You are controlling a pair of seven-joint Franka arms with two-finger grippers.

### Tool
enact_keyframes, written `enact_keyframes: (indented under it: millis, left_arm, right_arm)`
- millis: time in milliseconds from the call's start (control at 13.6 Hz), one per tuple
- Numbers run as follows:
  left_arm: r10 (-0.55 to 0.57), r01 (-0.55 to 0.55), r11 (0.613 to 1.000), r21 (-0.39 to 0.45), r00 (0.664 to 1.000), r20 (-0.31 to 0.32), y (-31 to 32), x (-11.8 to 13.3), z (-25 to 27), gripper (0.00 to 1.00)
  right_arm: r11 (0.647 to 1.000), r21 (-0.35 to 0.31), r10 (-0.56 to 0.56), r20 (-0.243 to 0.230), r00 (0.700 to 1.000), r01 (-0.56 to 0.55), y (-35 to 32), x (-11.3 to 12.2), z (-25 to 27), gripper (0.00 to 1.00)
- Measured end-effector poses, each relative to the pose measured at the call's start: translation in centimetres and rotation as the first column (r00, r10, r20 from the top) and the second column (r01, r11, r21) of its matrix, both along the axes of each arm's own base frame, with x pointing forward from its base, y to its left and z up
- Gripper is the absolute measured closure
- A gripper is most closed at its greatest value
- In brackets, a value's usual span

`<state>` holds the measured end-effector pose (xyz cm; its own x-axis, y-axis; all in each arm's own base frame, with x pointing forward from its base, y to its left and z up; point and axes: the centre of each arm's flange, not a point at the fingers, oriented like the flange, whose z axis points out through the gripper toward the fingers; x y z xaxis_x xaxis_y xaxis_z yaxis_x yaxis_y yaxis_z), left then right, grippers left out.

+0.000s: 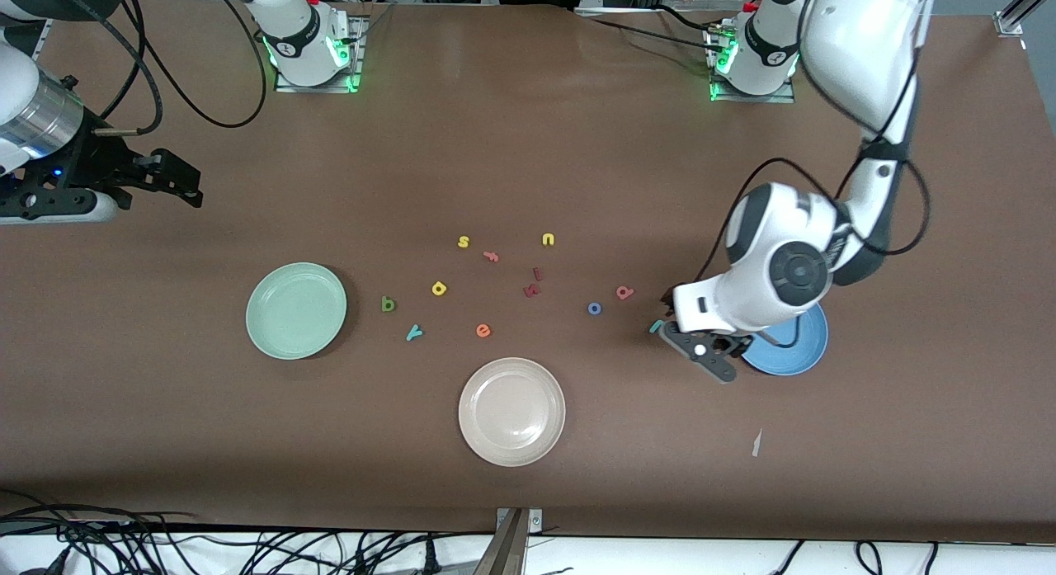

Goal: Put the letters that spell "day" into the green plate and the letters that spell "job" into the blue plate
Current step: 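Reach the left gripper to the cyan J while the right gripper approaches the green q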

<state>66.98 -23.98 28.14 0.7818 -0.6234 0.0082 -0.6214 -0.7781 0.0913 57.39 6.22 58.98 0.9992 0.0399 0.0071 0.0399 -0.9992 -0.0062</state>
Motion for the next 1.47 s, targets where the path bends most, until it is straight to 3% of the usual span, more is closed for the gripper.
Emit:
enact_keyframes:
  millis: [367, 660, 1100, 1466]
  left_arm:
    - [-0.037, 0.037, 0.999, 0.011, 0.999, -0.022, -2.7, -1.0, -5.4, 0.00]
    - [-0.031, 0.031, 0.999, 0.016, 0.999, -0.018, -1.7, -0.7, -8.1, 0.00]
    - [-0.069, 0.070, 0.997, 0.021, 0.997, -0.026, 0.3, -0.6, -10.6, 0.00]
    - [-0.080, 0.081, 0.996, 0.023, 0.996, -0.041, 0.2, -1.2, -11.3, 0.03]
  right_arm:
    - [1.000, 0.004, 0.008, 0.019, 1.000, -0.008, 0.6, 1.1, -1.3, 0.00]
    - [1.000, 0.009, 0.014, 0.040, 0.999, -0.014, 1.1, 2.5, -5.5, 0.00]
    - [0.995, 0.029, 0.096, 0.092, 0.991, -0.099, 6.7, 1.1, -15.6, 0.00]
    - [0.989, 0.048, 0.134, 0.093, 0.987, -0.139, 9.3, 1.1, -20.2, 0.00]
